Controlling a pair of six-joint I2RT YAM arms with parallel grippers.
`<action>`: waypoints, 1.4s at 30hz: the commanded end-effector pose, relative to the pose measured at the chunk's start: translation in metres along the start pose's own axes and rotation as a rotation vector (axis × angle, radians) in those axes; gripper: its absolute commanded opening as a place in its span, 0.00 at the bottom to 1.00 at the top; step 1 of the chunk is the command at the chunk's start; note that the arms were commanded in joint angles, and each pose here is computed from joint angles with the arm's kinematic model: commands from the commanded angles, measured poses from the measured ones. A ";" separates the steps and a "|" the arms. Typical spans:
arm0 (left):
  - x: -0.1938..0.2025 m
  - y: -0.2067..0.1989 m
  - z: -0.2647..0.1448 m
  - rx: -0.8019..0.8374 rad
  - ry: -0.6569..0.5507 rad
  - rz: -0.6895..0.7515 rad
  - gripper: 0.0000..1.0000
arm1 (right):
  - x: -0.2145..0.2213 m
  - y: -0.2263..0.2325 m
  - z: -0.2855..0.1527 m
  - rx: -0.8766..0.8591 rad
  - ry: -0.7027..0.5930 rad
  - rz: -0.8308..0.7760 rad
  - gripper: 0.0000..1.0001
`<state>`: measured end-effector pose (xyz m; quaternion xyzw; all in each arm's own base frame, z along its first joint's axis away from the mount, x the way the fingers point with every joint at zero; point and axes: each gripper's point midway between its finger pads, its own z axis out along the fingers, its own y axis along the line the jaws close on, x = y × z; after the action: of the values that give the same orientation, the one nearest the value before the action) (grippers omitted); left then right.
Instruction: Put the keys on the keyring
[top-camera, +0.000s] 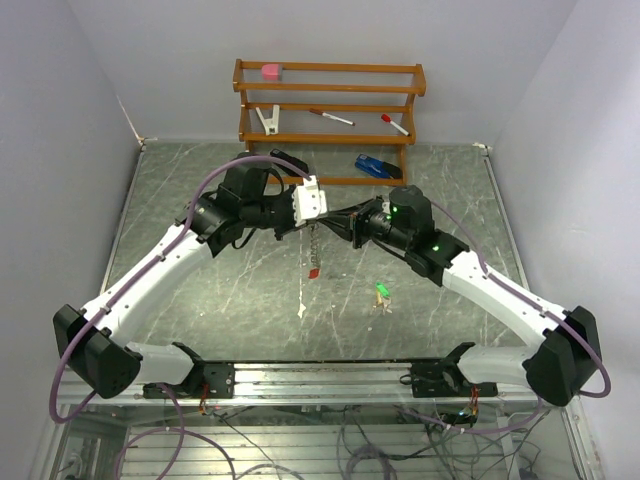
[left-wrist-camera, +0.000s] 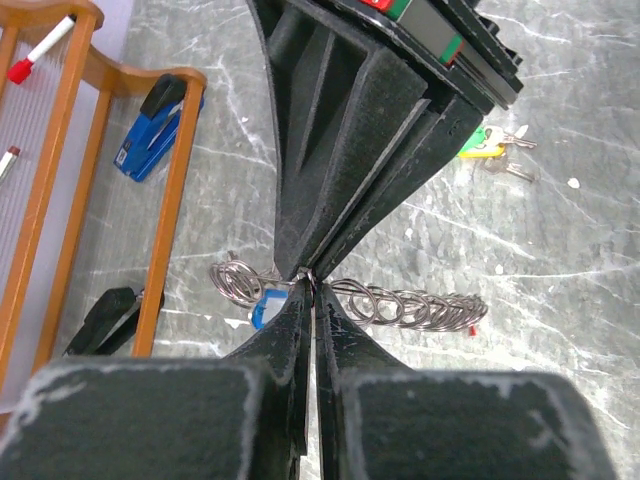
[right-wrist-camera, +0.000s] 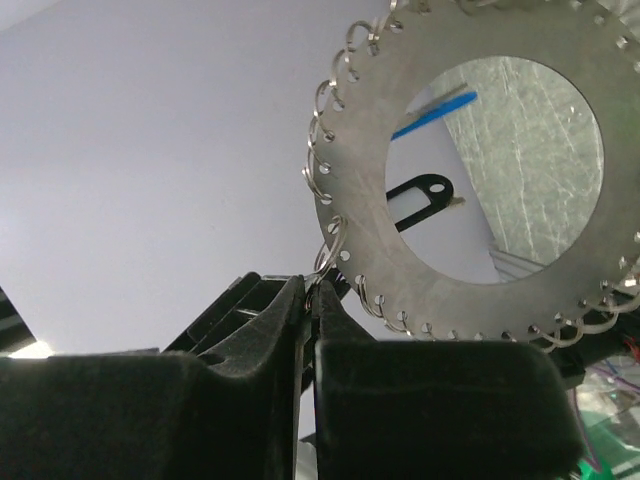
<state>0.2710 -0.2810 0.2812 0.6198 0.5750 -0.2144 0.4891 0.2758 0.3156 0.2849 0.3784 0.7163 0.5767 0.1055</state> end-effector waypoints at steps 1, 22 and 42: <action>-0.016 -0.005 -0.010 0.045 -0.034 0.041 0.07 | -0.001 0.022 -0.018 -0.074 0.004 -0.061 0.04; -0.016 -0.023 -0.022 0.263 -0.021 0.032 0.07 | -0.048 0.058 -0.067 -0.064 -0.061 -0.925 0.38; -0.023 -0.023 -0.045 0.470 0.091 0.141 0.07 | 0.043 0.053 -0.081 -0.487 0.279 -1.698 0.18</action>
<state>0.2364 -0.2605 0.2941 0.7578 0.5037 -0.2795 0.3066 0.2410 0.2653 0.3520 -0.3128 0.6728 0.4810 0.4671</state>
